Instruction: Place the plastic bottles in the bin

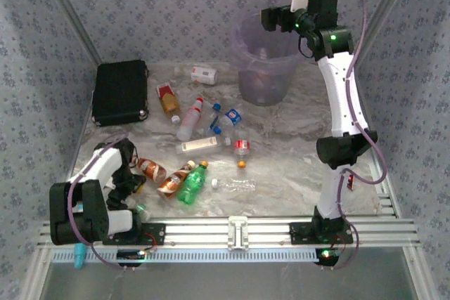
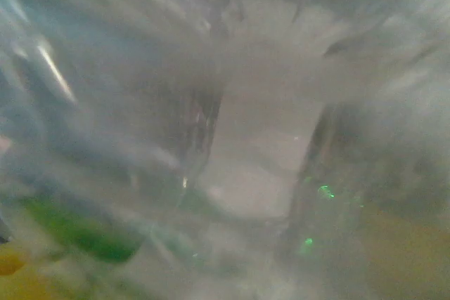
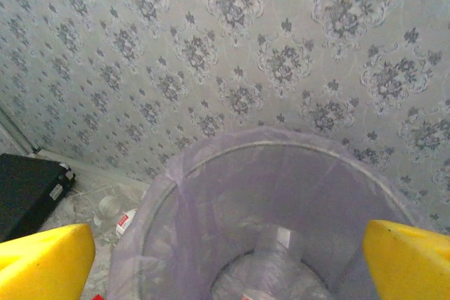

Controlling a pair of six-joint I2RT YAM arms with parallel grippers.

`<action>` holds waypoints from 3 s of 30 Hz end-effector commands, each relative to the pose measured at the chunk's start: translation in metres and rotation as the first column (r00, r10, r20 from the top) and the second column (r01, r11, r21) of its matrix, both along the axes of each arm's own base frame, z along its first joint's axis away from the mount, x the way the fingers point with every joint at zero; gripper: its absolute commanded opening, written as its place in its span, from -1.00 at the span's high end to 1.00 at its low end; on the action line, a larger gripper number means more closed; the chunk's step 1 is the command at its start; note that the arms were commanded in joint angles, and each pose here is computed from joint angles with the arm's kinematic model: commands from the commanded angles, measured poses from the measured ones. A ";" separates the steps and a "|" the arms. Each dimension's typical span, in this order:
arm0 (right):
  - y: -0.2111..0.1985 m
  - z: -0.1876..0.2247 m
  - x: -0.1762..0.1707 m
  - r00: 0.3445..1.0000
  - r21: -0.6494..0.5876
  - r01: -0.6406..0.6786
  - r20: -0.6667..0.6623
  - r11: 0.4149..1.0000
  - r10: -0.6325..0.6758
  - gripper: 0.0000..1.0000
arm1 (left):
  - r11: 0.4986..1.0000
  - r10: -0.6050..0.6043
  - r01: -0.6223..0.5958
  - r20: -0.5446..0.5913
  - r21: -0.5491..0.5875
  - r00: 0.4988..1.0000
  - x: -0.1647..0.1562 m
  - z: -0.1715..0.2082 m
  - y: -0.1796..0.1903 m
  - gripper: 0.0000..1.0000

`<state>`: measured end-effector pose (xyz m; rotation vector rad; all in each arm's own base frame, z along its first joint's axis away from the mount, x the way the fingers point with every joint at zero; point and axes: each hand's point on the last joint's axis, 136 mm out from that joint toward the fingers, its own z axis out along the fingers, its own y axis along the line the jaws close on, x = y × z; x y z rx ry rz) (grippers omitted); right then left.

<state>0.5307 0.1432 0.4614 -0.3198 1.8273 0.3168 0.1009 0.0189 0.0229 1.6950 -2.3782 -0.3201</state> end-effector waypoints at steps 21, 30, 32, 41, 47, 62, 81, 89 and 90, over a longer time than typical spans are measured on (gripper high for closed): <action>-0.007 -0.004 -0.047 0.998 -0.046 -0.018 -0.067 0.999 0.015 -0.89 | 0.996 -0.034 0.044 0.126 -0.078 0.991 0.034 0.026 -0.010 -0.23; -0.007 -0.036 -0.093 0.981 0.016 -0.026 -0.193 1.000 0.029 -0.89 | 0.979 -0.181 0.204 0.526 0.013 0.831 0.119 0.095 -0.006 0.11; -0.003 -0.047 -0.106 0.971 0.052 -0.050 -0.231 0.997 0.060 -0.89 | 0.973 -0.199 0.229 0.637 0.036 0.745 0.142 0.113 -0.010 0.23; 0.021 -0.085 -0.149 0.913 0.177 -0.137 -0.360 0.975 0.193 -0.89 | 0.831 -0.322 0.536 0.915 0.150 0.243 0.242 0.191 -0.086 0.89; 0.060 -0.095 -0.167 0.848 0.296 -0.244 -0.397 0.924 0.351 -0.91 | 0.556 -0.293 0.774 0.943 0.303 -0.159 0.259 0.251 -0.180 1.00; 0.148 -0.090 -0.163 0.767 0.442 -0.354 -0.367 0.824 0.527 -1.00 | 0.042 -0.054 0.826 0.827 0.562 -0.559 0.193 0.296 -0.302 1.00; 0.203 -0.107 -0.185 0.530 0.560 -0.545 -0.346 0.624 0.774 -0.80 | -0.047 0.100 0.806 0.806 0.590 -0.583 0.190 0.324 -0.325 1.00; 0.196 -0.099 -0.179 0.553 0.561 -0.535 -0.333 0.632 0.764 -0.23 | -0.042 0.060 0.817 0.817 0.576 -0.573 0.198 0.321 -0.326 0.60; 0.195 -0.098 -0.179 0.555 0.561 -0.533 -0.332 0.633 0.762 -0.20 | -0.033 0.047 0.820 0.820 0.571 -0.570 0.201 0.319 -0.325 0.51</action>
